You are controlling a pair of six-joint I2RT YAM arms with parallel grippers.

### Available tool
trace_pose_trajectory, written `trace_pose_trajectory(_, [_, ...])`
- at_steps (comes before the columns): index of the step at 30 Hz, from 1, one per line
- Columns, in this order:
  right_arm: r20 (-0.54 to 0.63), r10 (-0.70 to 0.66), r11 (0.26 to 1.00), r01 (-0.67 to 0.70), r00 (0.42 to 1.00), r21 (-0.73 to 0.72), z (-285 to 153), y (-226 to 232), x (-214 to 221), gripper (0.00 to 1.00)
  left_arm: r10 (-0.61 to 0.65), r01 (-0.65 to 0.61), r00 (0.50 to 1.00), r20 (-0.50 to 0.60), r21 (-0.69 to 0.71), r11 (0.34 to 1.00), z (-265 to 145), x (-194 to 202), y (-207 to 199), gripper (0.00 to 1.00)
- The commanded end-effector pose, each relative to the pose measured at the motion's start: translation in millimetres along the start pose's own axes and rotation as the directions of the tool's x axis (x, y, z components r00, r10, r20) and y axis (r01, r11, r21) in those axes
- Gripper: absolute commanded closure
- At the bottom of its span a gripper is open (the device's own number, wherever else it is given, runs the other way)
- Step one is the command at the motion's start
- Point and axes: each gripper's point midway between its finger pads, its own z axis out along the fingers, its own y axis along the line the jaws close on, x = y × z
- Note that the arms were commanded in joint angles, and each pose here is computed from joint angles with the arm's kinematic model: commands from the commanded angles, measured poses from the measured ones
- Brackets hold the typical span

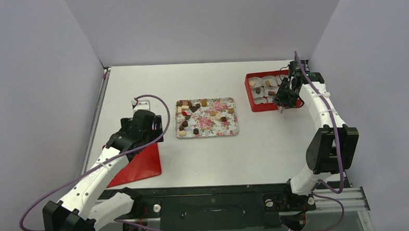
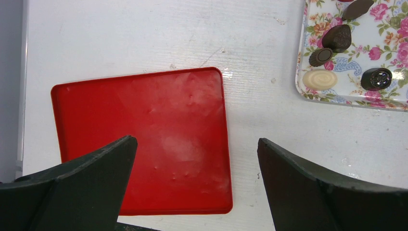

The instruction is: Pack the chocolate

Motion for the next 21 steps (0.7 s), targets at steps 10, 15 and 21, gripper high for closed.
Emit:
trace_pose_trajectory(10, [0.075,0.0,1.0,0.003,0.997,-0.03,-21.8,2.3,-11.4,0.7,-0.024,0.023,0.999,0.046,0.014,1.0,-3.6,-13.4,-0.9,0.03])
trace_pose_trajectory(15, [0.078,-0.002,1.0,0.005,0.997,-0.03,-23.8,2.5,-12.1,0.68,-0.022,0.022,0.999,0.044,0.014,1.0,-3.3,-12.9,-1.1,0.04])
trace_pose_trajectory(21, [0.081,-0.003,0.999,0.005,0.997,-0.031,-25.7,2.6,-13.4,0.66,-0.025,0.024,0.999,0.048,0.015,1.0,-4.1,-13.9,-0.9,0.04])
